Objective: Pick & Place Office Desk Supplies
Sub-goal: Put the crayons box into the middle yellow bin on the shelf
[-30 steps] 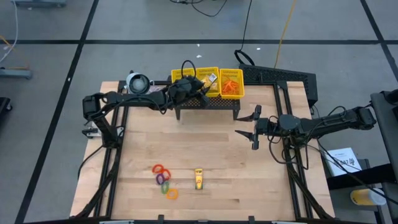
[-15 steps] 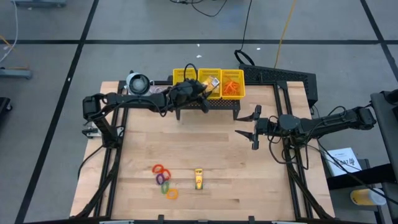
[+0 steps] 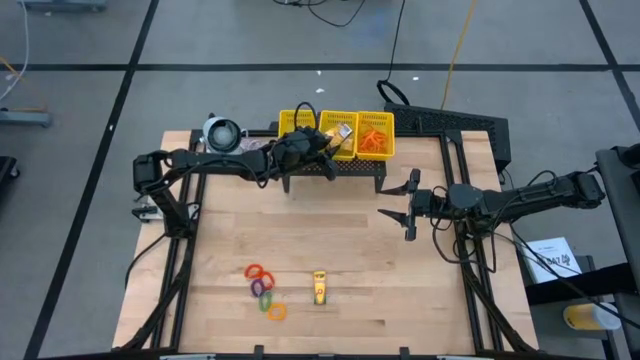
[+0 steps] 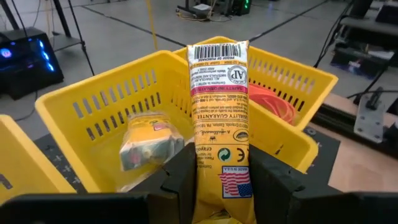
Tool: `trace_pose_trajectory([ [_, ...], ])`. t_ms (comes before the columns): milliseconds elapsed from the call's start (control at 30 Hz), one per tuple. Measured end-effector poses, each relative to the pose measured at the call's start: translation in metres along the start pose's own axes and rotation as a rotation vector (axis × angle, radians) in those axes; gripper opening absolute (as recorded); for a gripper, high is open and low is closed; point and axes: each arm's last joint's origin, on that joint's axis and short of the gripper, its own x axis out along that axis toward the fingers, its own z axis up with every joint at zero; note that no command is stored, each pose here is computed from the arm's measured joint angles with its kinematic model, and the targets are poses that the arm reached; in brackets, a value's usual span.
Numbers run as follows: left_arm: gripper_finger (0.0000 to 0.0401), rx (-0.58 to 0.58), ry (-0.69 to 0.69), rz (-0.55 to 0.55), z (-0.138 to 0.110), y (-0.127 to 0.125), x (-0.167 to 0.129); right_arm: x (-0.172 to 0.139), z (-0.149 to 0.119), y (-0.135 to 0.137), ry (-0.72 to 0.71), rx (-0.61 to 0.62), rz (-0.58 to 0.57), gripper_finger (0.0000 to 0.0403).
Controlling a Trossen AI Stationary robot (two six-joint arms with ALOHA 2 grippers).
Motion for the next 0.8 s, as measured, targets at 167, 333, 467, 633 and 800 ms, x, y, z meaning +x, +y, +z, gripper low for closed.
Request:
trace_pose_trajectory([
  [167, 0.0149, -0.063, -0.018, -0.012, 0.002, -0.001, 0.000, 0.000, 0.000, 0.000, 0.000, 0.000, 0.000, 0.0215],
  [333, 0.0203, -0.101, -0.038, -0.025, 0.004, -0.001, 0.000, 0.000, 0.000, 0.000, 0.001, 0.001, 0.000, 0.0215],
  [467, 0.0238, -0.101, -0.049, -0.027, 0.005, -0.002, -0.001, 0.000, 0.000, 0.000, 0.001, 0.001, 0.000, 0.0215],
  [633, 0.0258, -0.105, -0.062, -0.005, 0.006, -0.001, -0.001, 0.000, 0.000, 0.000, 0.001, 0.002, 0.000, 0.0215],
  [800, 0.0256, -0.114, -0.118, -0.008, 0.018, -0.001, -0.009, 0.000, 0.000, 0.000, 0.003, 0.001, 0.000, 0.0215],
])
